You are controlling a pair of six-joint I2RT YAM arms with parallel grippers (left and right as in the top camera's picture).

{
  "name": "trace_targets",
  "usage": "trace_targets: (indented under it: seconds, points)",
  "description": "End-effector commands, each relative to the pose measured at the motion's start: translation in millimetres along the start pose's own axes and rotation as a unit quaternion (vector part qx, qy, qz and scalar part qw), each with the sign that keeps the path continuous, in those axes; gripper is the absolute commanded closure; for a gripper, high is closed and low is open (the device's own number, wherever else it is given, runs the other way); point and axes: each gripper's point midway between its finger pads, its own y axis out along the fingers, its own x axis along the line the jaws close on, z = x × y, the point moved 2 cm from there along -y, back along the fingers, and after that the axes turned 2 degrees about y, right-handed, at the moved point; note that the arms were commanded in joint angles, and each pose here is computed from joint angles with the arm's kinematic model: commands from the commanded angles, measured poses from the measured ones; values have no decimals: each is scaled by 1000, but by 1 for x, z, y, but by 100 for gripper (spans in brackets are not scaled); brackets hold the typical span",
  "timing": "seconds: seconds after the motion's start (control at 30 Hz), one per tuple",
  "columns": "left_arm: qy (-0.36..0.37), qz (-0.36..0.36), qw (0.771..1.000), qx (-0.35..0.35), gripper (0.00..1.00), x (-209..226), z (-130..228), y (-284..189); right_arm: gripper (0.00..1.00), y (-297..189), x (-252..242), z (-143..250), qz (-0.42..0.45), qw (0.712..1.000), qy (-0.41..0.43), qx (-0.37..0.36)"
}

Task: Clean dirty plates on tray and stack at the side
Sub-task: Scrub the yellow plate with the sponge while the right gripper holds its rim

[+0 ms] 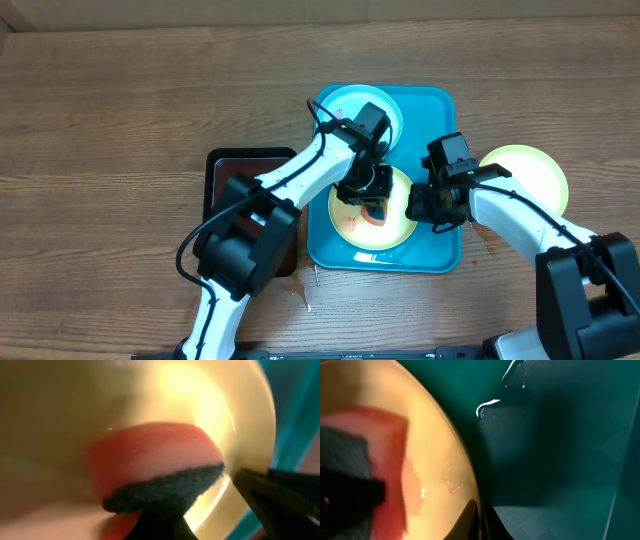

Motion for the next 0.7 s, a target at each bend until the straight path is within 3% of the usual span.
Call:
trace_targets:
  seconds: [0.0,0.13,0.27,0.53,0.67]
  points:
    - [-1,34,998,60,96,-9,21,10,96,2,-1,0,2,1000,-2,0]
    - [-28,-20,997,73,96,14,28,5,96,2,-1,0,2,1000,-2,0]
    - [-58,-121,989,64,96,49,29,-6,96,2,-1,0,2,1000,-2,0]
    - [-62,-324,944,8,96,102,19,-42,96,2,-1,0,2,1000,-2,0]
    - [-51,-357,933,-15,96,110,11,-50,96,2,-1,0,2,1000,-2,0]
